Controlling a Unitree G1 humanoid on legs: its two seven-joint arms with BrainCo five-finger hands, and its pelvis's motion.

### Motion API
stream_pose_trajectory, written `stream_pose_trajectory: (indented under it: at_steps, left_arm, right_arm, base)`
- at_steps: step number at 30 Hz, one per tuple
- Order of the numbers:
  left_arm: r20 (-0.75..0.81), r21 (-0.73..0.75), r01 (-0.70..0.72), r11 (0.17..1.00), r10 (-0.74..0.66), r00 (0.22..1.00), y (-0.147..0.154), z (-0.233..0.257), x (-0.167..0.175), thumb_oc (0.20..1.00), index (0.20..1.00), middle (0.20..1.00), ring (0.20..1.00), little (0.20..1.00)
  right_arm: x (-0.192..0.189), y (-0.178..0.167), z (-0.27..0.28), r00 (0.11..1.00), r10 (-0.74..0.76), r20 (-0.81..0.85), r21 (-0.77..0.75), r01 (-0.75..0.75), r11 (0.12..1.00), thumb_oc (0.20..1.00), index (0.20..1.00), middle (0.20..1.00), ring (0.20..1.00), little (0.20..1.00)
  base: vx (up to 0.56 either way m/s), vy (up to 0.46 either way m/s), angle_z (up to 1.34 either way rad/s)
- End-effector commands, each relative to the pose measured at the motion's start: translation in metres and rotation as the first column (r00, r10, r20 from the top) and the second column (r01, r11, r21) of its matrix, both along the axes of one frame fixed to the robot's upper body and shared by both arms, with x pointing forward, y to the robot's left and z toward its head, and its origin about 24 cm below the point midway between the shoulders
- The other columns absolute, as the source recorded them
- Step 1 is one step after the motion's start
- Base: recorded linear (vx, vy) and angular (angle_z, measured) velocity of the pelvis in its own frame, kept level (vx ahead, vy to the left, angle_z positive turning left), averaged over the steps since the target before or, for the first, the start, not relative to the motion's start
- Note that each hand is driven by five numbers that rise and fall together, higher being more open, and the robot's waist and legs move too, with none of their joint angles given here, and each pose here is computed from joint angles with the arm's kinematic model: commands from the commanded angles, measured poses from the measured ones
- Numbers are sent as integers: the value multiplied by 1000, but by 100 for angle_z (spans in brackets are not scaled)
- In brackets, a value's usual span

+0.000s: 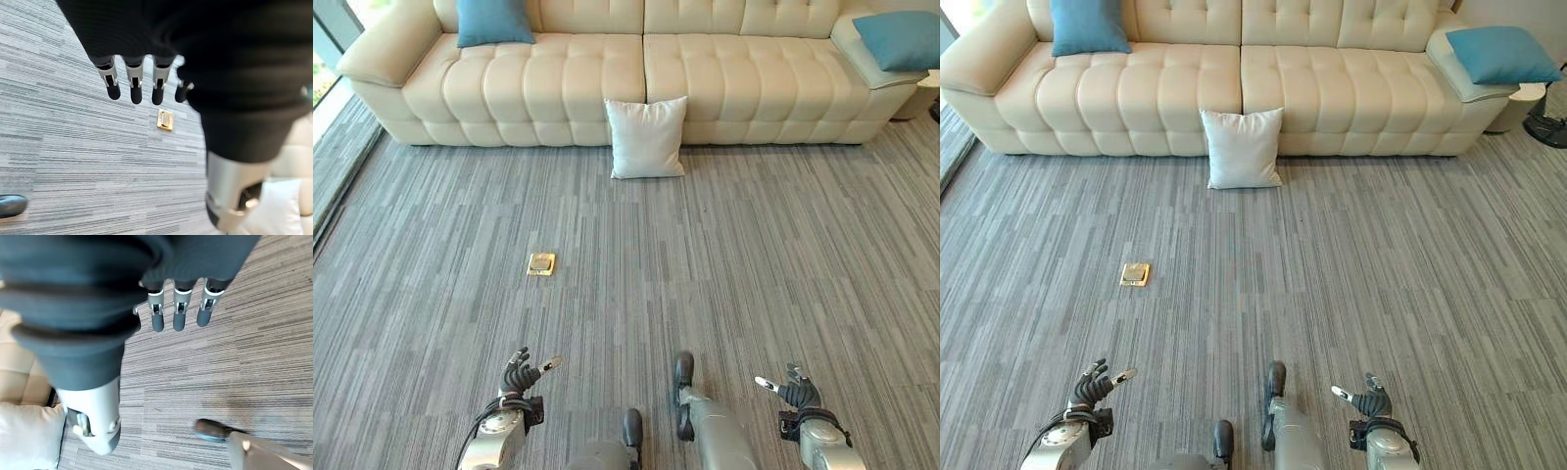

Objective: Pick up all the scattered cushions and arrange them neatly on the sofa.

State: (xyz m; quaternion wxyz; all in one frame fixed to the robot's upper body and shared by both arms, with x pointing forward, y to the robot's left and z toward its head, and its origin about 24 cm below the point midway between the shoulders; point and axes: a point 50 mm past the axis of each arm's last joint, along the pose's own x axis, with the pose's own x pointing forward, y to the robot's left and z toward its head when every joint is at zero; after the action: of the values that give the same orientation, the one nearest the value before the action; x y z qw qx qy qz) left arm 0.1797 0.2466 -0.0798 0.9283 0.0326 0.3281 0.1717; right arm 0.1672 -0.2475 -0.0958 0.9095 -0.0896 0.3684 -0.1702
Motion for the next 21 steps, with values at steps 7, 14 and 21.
stream_pose_trajectory:
  at_steps: [7, 14, 21]
  left_arm:
    - [119, -57, 18, 998, -11, 993, -9, 14, 13, 1000, 1000, 1000, 1000, 1000]
    - [84, -39, 51, 998, -47, 995, -11, 11, 7, 1000, 1000, 1000, 1000, 1000]
    - [20, -19, 42, 999, -42, 999, -6, 3, -7, 1000, 1000, 1000, 1000, 1000]
  right_arm:
    - [10, -32, 18, 998, -21, 67, -66, 25, 997, 1000, 1000, 1000, 1000, 1000]
    - [7, -31, 15, 998, -41, 52, -58, 44, 997, 1000, 1000, 1000, 1000, 1000]
    - [6, -16, 8, 1000, 21, 16, -47, -20, 999, 1000, 1000, 1000, 1000, 1000]
  base:
    - [526, -307, 30]
    - [323, -120, -9]
    - [572, 127, -23]
